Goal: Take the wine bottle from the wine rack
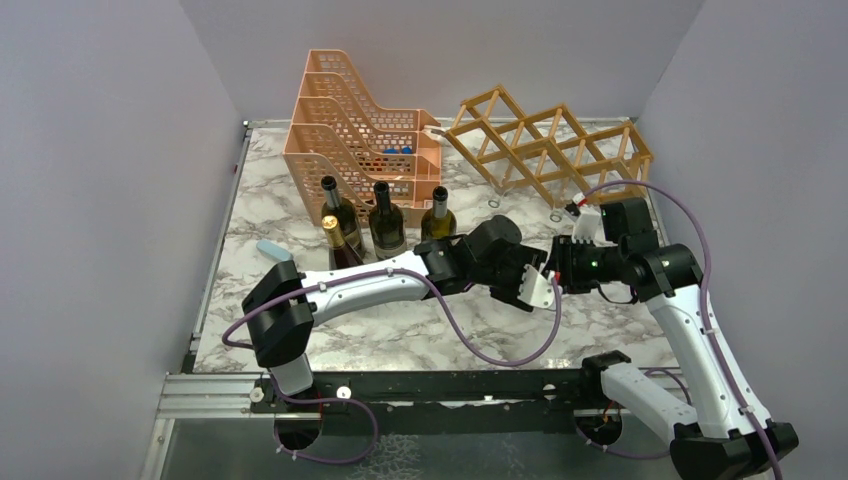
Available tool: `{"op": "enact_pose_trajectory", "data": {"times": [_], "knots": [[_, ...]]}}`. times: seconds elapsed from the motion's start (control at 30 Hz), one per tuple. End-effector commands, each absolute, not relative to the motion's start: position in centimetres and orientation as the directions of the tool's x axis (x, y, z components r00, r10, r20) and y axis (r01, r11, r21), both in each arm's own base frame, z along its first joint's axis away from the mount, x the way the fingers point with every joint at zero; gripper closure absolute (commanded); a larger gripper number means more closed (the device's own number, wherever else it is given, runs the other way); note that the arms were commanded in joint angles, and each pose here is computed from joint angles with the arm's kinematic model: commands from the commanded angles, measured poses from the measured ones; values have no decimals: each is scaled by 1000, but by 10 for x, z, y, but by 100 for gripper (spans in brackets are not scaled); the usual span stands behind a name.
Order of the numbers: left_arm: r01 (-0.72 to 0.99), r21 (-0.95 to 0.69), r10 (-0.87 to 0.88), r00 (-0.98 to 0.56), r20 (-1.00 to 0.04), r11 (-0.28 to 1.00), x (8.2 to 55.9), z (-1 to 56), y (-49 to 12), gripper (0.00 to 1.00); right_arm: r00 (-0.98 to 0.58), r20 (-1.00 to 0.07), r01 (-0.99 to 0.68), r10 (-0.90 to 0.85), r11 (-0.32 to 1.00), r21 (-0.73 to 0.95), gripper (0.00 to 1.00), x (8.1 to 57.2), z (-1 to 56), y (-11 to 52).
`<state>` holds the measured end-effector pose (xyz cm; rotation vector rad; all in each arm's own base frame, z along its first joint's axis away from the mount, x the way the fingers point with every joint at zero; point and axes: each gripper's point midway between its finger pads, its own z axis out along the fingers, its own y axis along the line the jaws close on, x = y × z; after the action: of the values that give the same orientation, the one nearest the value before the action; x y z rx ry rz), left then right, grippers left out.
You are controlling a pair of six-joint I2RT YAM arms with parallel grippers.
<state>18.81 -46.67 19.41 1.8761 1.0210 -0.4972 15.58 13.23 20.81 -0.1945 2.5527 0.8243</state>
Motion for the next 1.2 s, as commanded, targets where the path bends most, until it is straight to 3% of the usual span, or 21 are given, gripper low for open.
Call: {"op": "enact_pose_trajectory", "data": {"times": [0.0,0.23,0.43,0.63,0.97,1.17], "knots": [[827,533,427,554,-715,-180,193,216,-470,65,-850,-526,-316,15,785,533,75,161,232,138],[896,440,373,427,-824,-55,180,220,-458,73,-819,-574,-310,23,823,476,38,171,244,129],[942,336,345,306,-887,29,170,222,-441,76,-754,-656,-315,42,853,417,16,186,272,121],[935,279,321,202,-925,217,176,241,-405,76,-623,-777,-268,93,908,324,2,207,317,100],[744,131,240,-40,-970,656,212,253,-320,76,-574,-812,-275,104,910,311,0,220,324,101],[530,50,103,-71,-992,846,235,249,-267,81,-590,-801,-283,107,901,330,0,220,316,105]]}}
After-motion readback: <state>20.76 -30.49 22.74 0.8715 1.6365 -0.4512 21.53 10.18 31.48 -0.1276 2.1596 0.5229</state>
